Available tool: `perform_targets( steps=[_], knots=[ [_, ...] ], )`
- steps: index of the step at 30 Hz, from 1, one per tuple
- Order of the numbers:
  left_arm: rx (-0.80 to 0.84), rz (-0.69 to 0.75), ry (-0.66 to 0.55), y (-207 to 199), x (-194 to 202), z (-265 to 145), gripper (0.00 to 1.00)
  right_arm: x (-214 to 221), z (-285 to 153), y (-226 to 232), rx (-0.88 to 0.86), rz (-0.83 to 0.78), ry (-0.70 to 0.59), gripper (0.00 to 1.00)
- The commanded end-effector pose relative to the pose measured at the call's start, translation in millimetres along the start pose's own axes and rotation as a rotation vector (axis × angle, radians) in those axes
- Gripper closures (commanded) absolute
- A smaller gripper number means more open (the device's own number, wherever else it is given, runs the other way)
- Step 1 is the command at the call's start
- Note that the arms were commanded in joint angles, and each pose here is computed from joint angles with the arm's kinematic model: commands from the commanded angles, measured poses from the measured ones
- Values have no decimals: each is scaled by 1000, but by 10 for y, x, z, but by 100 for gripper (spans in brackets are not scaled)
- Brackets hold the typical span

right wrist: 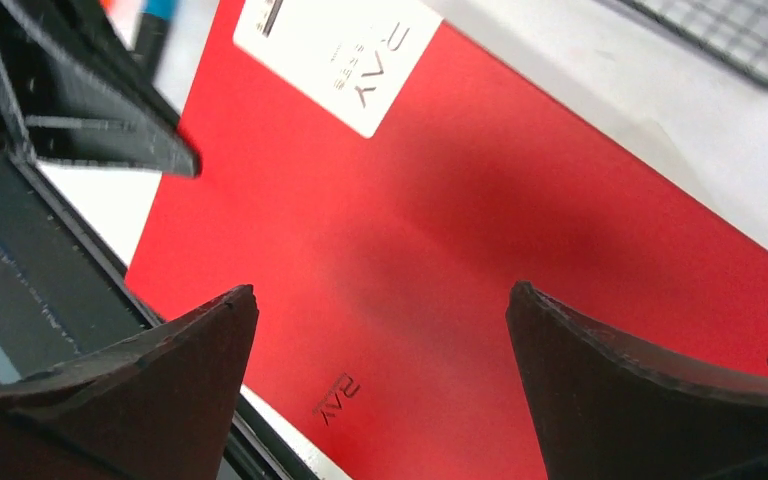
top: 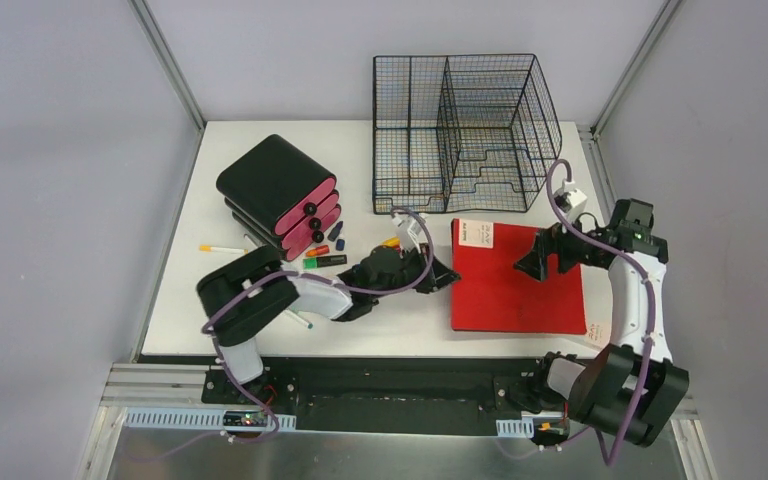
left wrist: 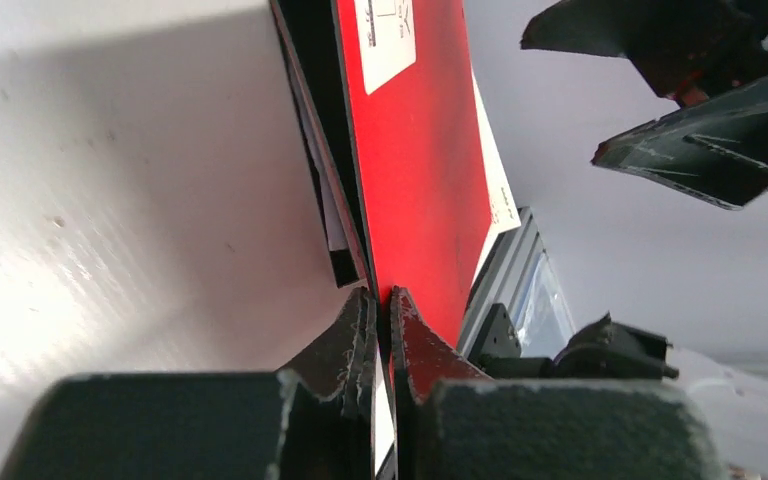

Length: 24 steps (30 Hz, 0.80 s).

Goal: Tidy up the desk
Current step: Pick up the folder from the corner of the board.

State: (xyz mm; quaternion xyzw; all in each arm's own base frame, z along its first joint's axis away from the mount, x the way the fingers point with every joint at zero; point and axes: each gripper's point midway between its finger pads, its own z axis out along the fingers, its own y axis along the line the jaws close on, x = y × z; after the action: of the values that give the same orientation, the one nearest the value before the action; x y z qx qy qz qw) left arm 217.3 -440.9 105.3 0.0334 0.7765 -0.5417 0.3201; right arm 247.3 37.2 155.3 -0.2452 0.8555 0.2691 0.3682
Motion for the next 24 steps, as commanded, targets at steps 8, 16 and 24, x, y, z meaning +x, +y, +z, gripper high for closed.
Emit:
perform_targets(
  steps=[8,16,24],
  knots=[
    [167,541,74,-602,-824,-826,100,-790,-310,817,-222,-312,-147,1],
    [202,876,164,-972,-1076,-1270,100,-1197,-376,1138,-300,-443,-57,1],
    [249,968,176,-1209,-1175,-1394,100,-1549,-550,1469,-367,-545,-89,1]
  ],
)
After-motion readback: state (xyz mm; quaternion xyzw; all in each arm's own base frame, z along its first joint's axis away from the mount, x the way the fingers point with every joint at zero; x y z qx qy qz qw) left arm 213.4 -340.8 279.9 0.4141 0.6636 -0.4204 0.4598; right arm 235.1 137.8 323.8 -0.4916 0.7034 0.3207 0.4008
